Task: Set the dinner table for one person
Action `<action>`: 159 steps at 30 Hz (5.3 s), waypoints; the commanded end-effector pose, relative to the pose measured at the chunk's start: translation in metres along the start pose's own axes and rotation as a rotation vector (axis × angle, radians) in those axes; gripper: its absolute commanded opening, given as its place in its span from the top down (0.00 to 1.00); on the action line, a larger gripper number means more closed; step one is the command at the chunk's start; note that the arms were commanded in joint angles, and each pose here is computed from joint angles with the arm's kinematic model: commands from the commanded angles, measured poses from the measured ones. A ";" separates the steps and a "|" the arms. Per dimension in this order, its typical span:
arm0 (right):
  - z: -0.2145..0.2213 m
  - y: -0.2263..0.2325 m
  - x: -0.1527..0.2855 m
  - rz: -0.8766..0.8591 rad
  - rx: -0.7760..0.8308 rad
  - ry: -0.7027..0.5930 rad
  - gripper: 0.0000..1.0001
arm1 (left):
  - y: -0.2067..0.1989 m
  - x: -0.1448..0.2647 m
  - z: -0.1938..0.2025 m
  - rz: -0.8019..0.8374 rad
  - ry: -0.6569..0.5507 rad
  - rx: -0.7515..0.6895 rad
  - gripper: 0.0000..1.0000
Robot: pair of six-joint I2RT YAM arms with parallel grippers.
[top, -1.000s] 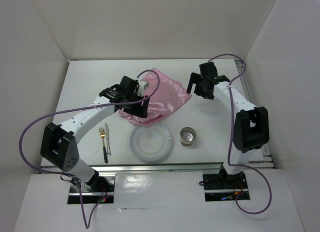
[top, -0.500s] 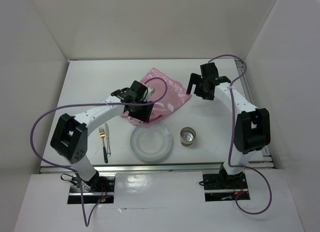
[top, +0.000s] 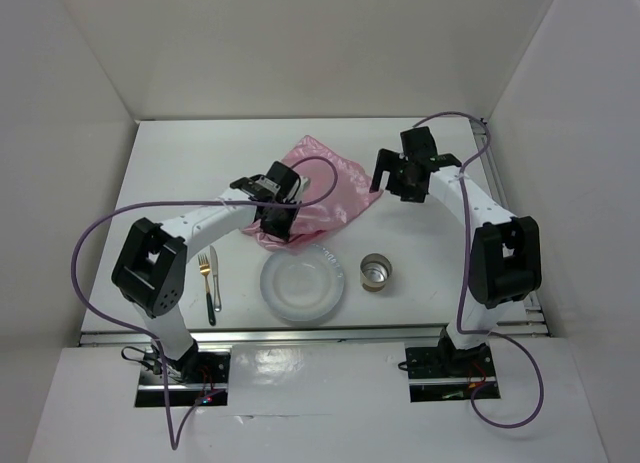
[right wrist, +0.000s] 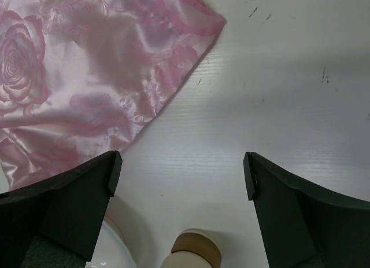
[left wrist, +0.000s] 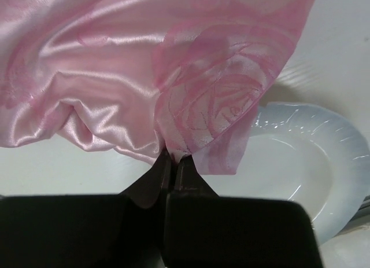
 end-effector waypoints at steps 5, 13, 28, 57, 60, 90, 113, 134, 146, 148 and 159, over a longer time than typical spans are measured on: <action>0.001 0.008 0.014 -0.102 0.043 0.004 0.00 | -0.007 0.051 -0.044 0.036 -0.134 0.004 1.00; 0.032 0.065 0.040 -0.424 0.186 -0.083 0.03 | 0.020 0.114 -0.120 0.181 -0.362 0.226 1.00; 0.151 0.187 0.013 -0.402 0.639 -0.132 0.10 | 0.157 0.147 -0.139 0.216 -0.517 0.607 1.00; 0.142 0.205 -0.004 -0.095 0.783 -0.288 1.00 | 0.191 0.151 -0.139 0.278 -0.552 0.712 1.00; 0.082 0.190 0.003 -0.070 0.718 -0.383 1.00 | 0.204 0.146 -0.154 0.349 -0.580 0.783 1.00; -0.107 0.075 0.127 0.136 0.351 -0.811 1.00 | 0.218 0.265 -0.092 0.655 -0.934 1.442 1.00; -0.184 0.112 0.227 0.039 0.304 -1.062 1.00 | 0.208 0.343 -0.136 0.700 -1.156 1.003 1.00; -0.136 0.078 0.297 -0.027 0.235 -1.014 1.00 | 0.175 0.382 -0.075 0.602 -1.179 1.046 1.00; -0.189 0.085 0.211 -0.006 0.259 -0.960 1.00 | 0.207 0.340 -0.128 0.572 -1.057 1.011 1.00; -0.201 0.086 0.184 -0.006 0.271 -0.930 1.00 | 0.205 0.338 -0.148 0.595 -1.053 0.960 1.00; -0.272 0.082 0.145 0.025 0.279 -0.997 1.00 | 0.234 0.292 -0.237 0.706 -0.992 0.834 1.00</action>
Point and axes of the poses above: each gripper's point midway between its finger pads, its own x axis back along the fingers, its own y axis along the line the jaws close on, z = x × y, the point moved 6 cm from there along x, back along the fingers
